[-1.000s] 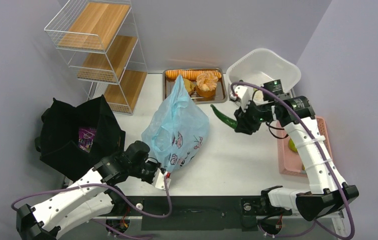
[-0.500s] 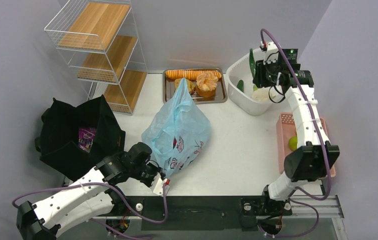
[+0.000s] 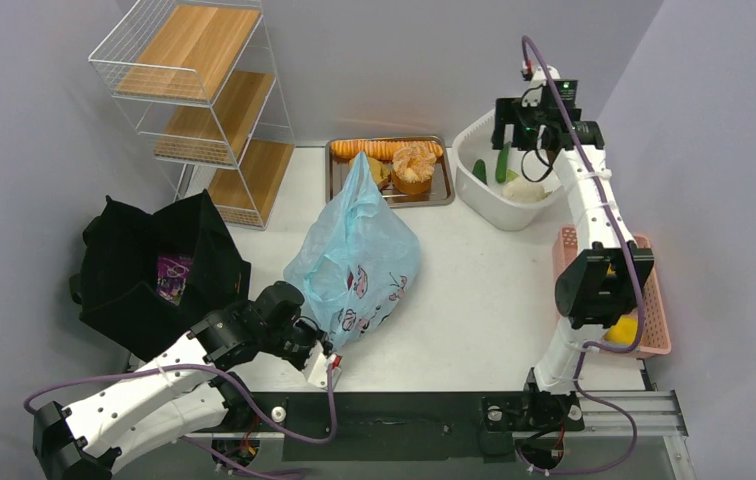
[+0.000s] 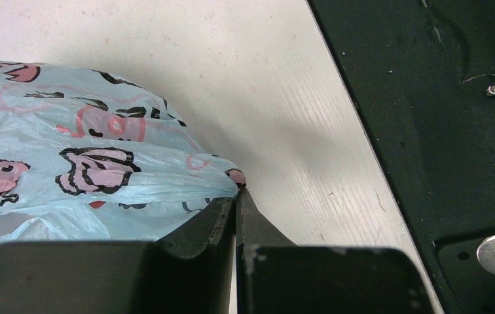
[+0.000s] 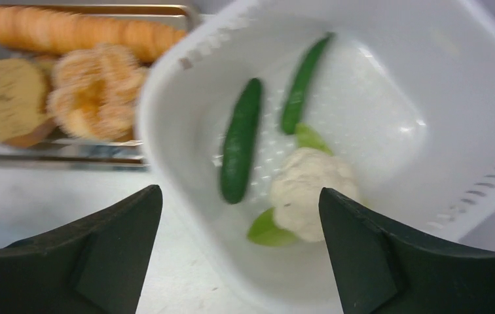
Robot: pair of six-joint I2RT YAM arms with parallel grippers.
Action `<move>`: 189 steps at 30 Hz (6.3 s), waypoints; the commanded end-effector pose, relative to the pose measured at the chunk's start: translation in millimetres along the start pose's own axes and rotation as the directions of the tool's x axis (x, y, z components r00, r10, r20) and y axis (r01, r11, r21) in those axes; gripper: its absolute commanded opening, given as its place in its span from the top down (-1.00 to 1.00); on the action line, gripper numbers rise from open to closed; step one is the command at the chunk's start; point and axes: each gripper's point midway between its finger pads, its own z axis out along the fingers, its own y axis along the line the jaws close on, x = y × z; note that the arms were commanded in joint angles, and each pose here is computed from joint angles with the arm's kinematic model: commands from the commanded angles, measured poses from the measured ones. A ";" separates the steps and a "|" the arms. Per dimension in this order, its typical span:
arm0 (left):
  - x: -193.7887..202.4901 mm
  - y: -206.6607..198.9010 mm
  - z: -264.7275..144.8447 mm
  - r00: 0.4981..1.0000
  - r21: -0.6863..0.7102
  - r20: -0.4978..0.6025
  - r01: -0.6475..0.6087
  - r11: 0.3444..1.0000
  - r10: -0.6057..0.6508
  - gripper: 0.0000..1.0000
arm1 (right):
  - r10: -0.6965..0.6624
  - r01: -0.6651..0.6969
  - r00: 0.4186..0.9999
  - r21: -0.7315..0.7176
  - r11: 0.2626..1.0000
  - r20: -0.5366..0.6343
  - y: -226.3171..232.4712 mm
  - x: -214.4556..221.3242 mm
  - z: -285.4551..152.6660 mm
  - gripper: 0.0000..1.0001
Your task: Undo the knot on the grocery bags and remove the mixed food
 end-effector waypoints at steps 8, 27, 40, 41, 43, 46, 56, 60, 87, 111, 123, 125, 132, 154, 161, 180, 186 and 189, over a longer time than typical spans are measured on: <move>-16.5 21.8 -5.1 0.997 -0.061 0.025 -0.070 0.996 0.072 1.00 | -0.249 0.144 0.966 -0.662 0.735 -0.066 270.9 119.9 -141.8 -0.70; -0.2 12.3 9.7 0.999 -0.050 -0.019 -0.035 0.998 0.035 1.00 | -0.312 0.087 0.933 -0.724 0.684 -0.182 350.8 173.9 -107.2 -0.18; 12.8 -11.2 -13.6 0.970 -0.150 -0.049 0.230 0.962 -0.239 0.76 | -0.490 0.242 0.871 -0.852 0.464 -0.020 262.6 203.5 -162.0 1.00; 11.9 -7.6 -16.9 0.959 -0.180 -0.042 0.269 0.946 -0.281 0.64 | -0.503 0.252 0.864 -0.855 0.453 -0.012 259.6 206.4 -166.6 1.00; -3.1 9.6 -27.5 0.942 -0.242 0.023 0.329 0.913 -0.334 0.26 | -0.530 0.265 0.848 -0.868 0.420 0.003 259.6 215.7 -168.8 1.00; -37.8 34.0 -43.0 0.908 -0.246 0.133 0.418 0.874 -0.397 0.15 | -0.553 0.280 0.833 -0.882 0.379 0.027 266.7 221.0 -168.0 1.00; -127.1 132.0 -56.1 0.702 -0.187 0.479 0.668 0.721 -0.527 0.31 | -0.499 0.296 0.864 -0.872 0.391 0.070 265.1 233.6 -168.6 1.00; -101.7 141.5 -6.5 0.707 -0.195 0.447 0.675 0.711 -0.548 0.65 | -0.446 0.229 0.895 -0.873 0.430 0.015 260.4 237.2 -170.8 1.00; -89.9 167.5 26.2 0.735 -0.241 0.490 0.630 0.738 -0.468 0.70 | -0.259 -0.013 0.946 -0.824 0.566 -0.192 222.3 261.1 -158.9 1.00; 79.8 222.9 93.9 0.545 -0.533 0.301 0.777 0.336 -0.783 -0.28 | -0.231 -0.115 0.929 -0.817 0.565 -0.290 213.2 264.2 -168.0 1.00; 139.5 203.6 138.5 0.457 -0.675 -0.001 0.656 0.338 -0.889 -0.40 | -0.230 -0.154 0.916 -0.817 0.556 -0.329 213.8 263.2 -166.9 1.00; 138.8 194.0 140.2 0.452 -0.656 -0.032 0.663 0.360 -0.892 -0.33 | -0.226 -0.157 0.915 -0.811 0.563 -0.334 211.6 263.6 -164.9 1.00; 63.8 200.3 106.6 0.507 -0.427 0.186 0.813 0.396 -0.841 0.71 | -0.218 -0.141 0.913 -0.768 0.625 -0.345 203.8 261.8 -146.2 1.00; -92.5 212.3 -38.6 0.499 -0.120 0.680 0.799 0.589 -0.538 0.90 | -0.137 0.034 0.988 -0.760 0.648 -0.073 210.3 167.5 -173.7 -0.41; -94.3 223.4 -36.9 0.525 -0.141 0.689 0.773 0.619 -0.499 0.90 | -0.017 0.058 0.998 -0.834 0.549 0.058 240.1 119.7 -231.0 -0.55; -99.7 234.7 -49.4 0.543 -0.178 0.678 0.775 0.606 -0.495 0.27 | 0.162 -0.102 0.986 -0.901 0.422 -0.036 281.5 82.1 -231.6 0.76; -53.1 237.8 -73.0 0.532 -0.282 0.632 0.835 0.473 -0.563 -0.17 | 0.310 -0.147 0.950 -0.829 0.540 0.034 215.3 24.4 -198.7 1.00; -21.2 235.5 -81.5 0.554 -0.371 0.558 0.832 0.412 -0.617 -0.27 | 0.364 -0.120 0.918 -0.764 0.634 0.158 170.8 -22.7 -181.5 1.00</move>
